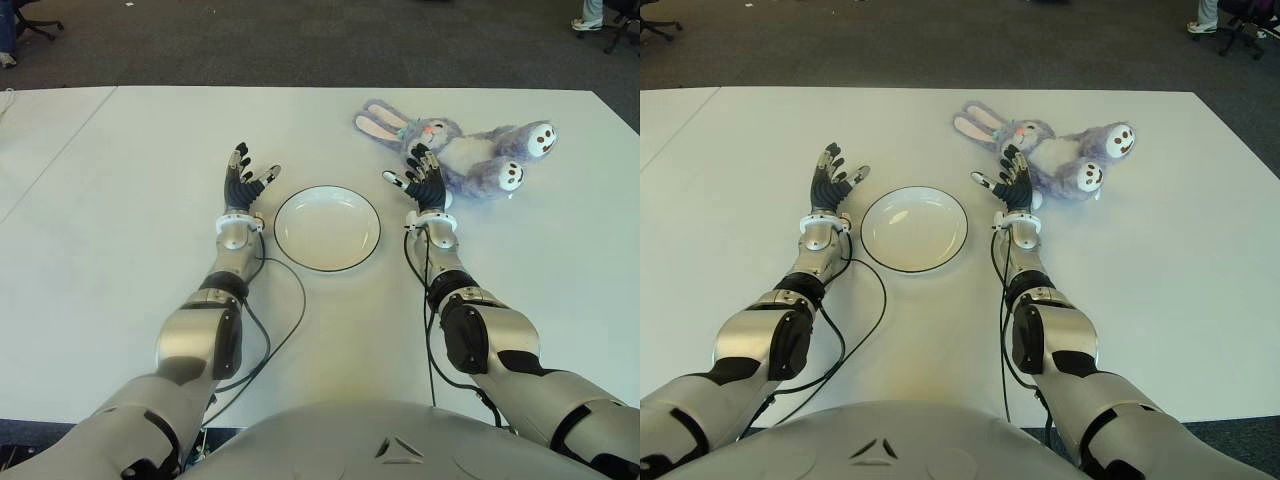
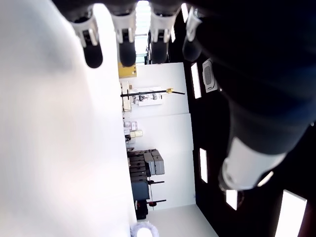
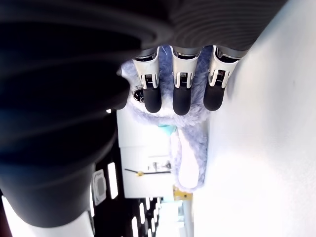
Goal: Put the doll into the plate.
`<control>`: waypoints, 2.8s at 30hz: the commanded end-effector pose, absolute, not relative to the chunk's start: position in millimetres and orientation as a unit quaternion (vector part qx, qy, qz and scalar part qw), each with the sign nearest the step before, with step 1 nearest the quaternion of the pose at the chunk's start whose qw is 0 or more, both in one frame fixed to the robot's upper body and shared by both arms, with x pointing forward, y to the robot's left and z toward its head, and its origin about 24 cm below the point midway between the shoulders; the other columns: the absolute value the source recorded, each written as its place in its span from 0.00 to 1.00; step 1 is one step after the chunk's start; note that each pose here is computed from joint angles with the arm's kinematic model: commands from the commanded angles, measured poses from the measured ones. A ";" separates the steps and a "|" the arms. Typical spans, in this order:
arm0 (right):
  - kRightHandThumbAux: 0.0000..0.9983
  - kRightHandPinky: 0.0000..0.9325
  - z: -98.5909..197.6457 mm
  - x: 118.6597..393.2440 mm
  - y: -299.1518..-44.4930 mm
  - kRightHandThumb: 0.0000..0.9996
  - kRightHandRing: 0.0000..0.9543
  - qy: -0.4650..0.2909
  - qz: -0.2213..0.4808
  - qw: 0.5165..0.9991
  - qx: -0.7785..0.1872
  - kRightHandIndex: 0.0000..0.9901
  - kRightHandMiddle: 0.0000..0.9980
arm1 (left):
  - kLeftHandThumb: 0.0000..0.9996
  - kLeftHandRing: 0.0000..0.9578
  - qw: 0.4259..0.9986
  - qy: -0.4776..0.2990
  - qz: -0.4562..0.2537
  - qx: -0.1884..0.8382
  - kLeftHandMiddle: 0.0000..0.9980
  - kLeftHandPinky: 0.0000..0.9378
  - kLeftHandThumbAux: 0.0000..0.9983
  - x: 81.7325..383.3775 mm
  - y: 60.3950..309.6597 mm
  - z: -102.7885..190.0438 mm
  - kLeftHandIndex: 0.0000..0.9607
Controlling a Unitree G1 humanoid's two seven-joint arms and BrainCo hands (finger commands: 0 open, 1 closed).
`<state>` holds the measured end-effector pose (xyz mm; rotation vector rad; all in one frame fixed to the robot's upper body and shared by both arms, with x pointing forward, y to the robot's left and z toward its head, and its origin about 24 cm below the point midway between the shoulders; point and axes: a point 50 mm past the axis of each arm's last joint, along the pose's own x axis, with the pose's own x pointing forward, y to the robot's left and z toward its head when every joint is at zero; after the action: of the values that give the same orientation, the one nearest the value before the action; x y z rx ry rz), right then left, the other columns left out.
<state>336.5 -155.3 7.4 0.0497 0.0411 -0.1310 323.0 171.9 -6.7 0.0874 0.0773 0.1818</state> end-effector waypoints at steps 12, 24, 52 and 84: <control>0.82 0.12 -40.3 304.6 -124.3 0.00 0.09 0.135 -0.063 0.989 0.017 0.10 0.10 | 0.05 0.09 0.951 0.290 0.095 0.044 0.08 0.11 0.75 234.1 167.2 -104.5 0.06; 0.78 0.14 -10.8 316.0 -123.4 0.09 0.12 0.015 -0.054 0.996 0.066 0.12 0.13 | 0.05 0.09 0.951 0.291 0.097 0.041 0.08 0.12 0.75 235.0 166.8 -104.1 0.05; 0.78 0.13 69.6 365.1 -134.1 0.27 0.12 -0.124 -0.033 0.989 0.077 0.10 0.14 | 0.06 0.10 0.952 0.288 0.093 0.032 0.09 0.13 0.74 237.6 164.6 -102.7 0.06; 0.67 0.09 157.9 397.4 -165.1 0.32 0.08 -0.230 -0.014 0.973 0.006 0.06 0.08 | 0.06 0.09 0.951 0.292 0.099 0.036 0.08 0.13 0.74 237.1 165.6 -103.3 0.07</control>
<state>393.0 -167.5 143.7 0.0394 -0.4369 -0.0493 325.5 170.7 -4.1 0.0859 0.0716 0.1791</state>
